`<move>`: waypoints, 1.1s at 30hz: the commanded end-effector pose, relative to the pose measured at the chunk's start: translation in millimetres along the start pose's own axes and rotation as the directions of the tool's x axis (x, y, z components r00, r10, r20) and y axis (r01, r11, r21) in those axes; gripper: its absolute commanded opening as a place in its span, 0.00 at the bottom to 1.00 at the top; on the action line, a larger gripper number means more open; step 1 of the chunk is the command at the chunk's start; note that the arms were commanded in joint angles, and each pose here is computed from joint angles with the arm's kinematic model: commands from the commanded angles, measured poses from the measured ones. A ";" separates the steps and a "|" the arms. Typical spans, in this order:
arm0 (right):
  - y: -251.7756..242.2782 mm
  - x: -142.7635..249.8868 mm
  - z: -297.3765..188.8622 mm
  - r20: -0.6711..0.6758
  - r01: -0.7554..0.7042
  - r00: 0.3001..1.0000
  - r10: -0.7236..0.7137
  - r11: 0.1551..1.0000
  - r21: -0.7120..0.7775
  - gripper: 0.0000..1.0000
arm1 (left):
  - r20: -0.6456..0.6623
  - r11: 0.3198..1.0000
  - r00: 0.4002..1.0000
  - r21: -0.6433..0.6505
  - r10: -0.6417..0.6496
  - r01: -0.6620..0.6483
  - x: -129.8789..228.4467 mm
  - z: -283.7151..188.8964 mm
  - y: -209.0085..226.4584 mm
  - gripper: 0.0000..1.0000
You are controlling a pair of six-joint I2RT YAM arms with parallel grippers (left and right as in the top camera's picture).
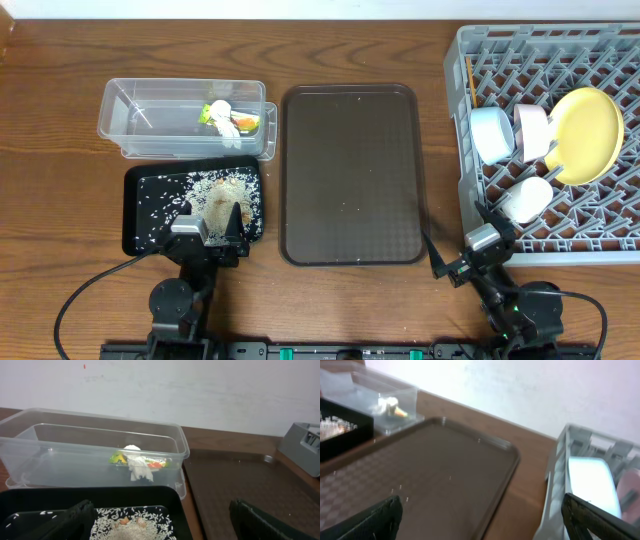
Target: Sort waste into correct bins and load items into the dishwasher rack
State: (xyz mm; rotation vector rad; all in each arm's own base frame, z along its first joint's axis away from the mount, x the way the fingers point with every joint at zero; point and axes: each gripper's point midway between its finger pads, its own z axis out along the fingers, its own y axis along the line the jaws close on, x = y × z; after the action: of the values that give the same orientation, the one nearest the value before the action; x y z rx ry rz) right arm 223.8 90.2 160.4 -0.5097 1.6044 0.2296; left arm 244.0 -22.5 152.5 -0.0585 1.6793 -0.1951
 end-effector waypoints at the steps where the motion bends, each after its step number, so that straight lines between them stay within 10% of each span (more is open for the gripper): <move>1: -3.8 -2.3 2.1 0.046 -0.007 0.999 0.007 1.000 0.019 0.99 | -0.044 1.000 0.999 -0.009 0.008 -0.009 14.4 0.7 3.2 0.88; 33: -3.7 -2.4 3.0 0.057 -0.004 0.998 0.003 1.000 0.020 0.99 | -0.044 1.000 0.999 -0.009 0.008 -0.009 14.4 0.7 3.2 0.88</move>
State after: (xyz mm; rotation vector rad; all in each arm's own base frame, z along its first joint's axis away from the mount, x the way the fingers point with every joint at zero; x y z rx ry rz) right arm 227.5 90.9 163.6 -0.5005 1.5472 0.2243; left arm 244.0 -22.5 152.5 -0.0585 1.6793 -0.1951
